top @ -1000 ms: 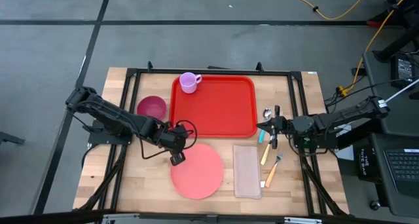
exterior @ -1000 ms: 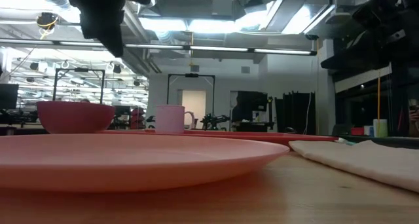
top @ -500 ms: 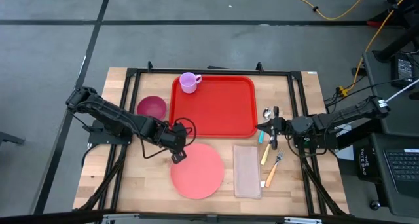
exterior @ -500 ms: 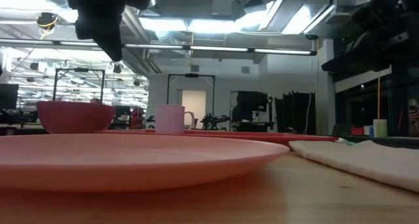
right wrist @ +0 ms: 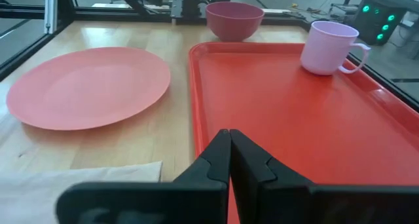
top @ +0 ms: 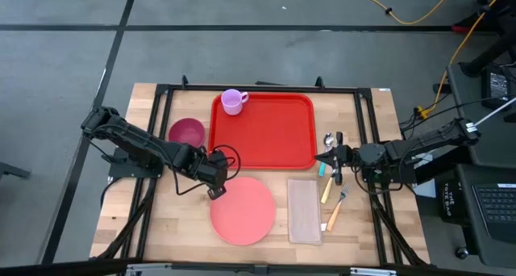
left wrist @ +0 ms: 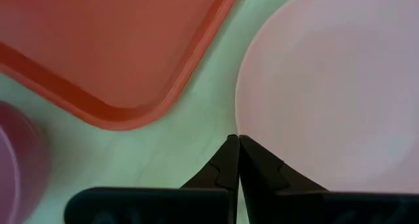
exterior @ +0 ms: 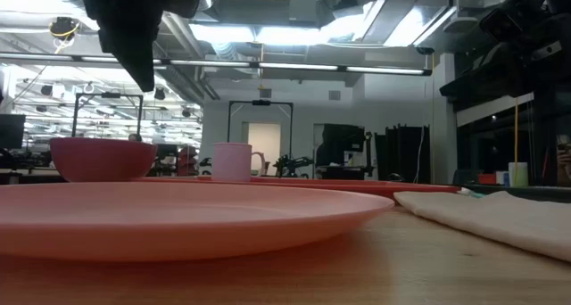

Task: Set up tray
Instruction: Put the pink plate below the purple cup on the red tray

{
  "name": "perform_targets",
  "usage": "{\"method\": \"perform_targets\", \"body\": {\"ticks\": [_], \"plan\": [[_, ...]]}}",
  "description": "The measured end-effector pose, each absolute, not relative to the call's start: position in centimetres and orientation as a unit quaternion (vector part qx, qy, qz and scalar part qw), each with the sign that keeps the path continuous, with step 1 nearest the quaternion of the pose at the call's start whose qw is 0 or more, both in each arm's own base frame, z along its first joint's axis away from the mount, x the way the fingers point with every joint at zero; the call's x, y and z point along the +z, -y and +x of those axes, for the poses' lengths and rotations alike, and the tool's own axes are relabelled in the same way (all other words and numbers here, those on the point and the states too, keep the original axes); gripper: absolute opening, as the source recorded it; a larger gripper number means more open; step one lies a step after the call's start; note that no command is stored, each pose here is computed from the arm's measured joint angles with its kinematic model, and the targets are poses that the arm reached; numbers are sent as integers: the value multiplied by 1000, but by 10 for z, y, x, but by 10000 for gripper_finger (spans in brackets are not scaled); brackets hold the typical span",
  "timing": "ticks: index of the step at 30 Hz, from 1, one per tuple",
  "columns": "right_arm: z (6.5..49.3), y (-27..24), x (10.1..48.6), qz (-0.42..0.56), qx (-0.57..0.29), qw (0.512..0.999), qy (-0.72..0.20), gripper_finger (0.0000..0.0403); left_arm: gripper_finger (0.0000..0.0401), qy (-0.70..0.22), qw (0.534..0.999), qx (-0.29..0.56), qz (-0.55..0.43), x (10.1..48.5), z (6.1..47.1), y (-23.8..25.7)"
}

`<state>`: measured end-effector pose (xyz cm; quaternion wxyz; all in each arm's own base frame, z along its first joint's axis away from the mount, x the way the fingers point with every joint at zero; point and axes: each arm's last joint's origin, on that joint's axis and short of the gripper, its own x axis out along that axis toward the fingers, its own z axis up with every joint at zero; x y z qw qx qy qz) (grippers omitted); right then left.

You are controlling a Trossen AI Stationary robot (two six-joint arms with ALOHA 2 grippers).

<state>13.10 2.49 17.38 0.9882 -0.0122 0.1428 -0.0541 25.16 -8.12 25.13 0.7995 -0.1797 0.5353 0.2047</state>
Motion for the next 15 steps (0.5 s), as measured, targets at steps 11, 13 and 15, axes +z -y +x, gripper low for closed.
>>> {"method": "perform_targets", "body": {"ticks": [11,13,15], "plan": [[131,-25,174,-12,-54,988,-143,9,23,-531,801,209,-182,251,252,81],[131,-25,174,-12,-54,988,-143,9,38,-521,806,222,-174,252,252,80],[131,-25,174,-12,-54,988,-143,9,56,-507,814,236,-154,252,252,80]]}}
